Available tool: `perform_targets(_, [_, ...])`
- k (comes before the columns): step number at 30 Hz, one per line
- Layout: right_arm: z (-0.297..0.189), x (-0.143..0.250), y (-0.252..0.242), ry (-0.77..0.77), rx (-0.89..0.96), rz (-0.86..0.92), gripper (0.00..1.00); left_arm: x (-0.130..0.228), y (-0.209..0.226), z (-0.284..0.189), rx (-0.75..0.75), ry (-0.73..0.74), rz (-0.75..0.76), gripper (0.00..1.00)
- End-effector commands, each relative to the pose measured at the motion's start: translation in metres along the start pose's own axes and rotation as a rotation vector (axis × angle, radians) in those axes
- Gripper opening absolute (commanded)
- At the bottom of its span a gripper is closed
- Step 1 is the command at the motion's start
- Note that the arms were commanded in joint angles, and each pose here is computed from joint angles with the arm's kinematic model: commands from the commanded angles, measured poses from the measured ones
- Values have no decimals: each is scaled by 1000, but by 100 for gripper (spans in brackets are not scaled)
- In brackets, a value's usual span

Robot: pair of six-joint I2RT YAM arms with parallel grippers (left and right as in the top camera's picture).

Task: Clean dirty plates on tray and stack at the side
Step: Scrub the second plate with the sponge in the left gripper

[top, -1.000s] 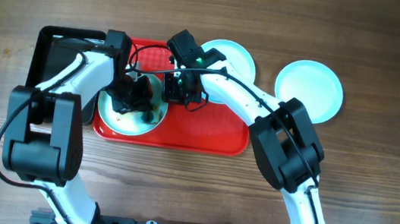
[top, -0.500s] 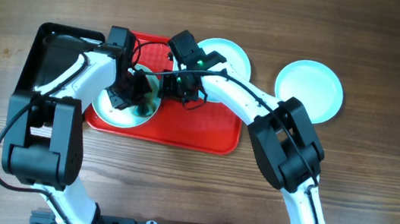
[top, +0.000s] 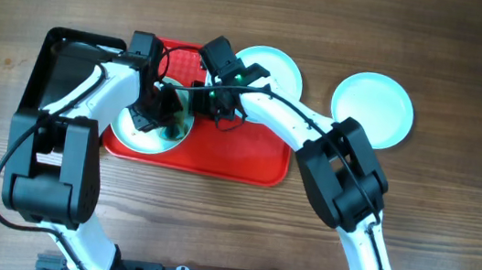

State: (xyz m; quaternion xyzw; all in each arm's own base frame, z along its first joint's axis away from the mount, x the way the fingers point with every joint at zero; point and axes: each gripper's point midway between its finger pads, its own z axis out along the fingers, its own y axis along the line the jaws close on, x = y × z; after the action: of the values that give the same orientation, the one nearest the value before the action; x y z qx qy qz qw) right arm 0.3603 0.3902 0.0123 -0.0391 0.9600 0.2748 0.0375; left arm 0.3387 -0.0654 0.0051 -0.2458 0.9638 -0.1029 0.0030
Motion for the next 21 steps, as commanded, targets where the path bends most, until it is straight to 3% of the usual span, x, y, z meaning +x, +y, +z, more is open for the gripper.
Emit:
perform_targets(1, [27,22,-23,72,68,61,5,-8,44,22,-174,-29,-55,4])
perform_targets(10, [-1,6,-74,144,71,223,4,-38,42,2,-147,-73,62,4])
perform_targets(17, [-11,2,-86,173,39,201,4,-55,58,-4,-154,-91,209,4])
perform_targets(21, [-11,1,-86,169,34,181,4,-85,40,-7,-115,-220,307,4])
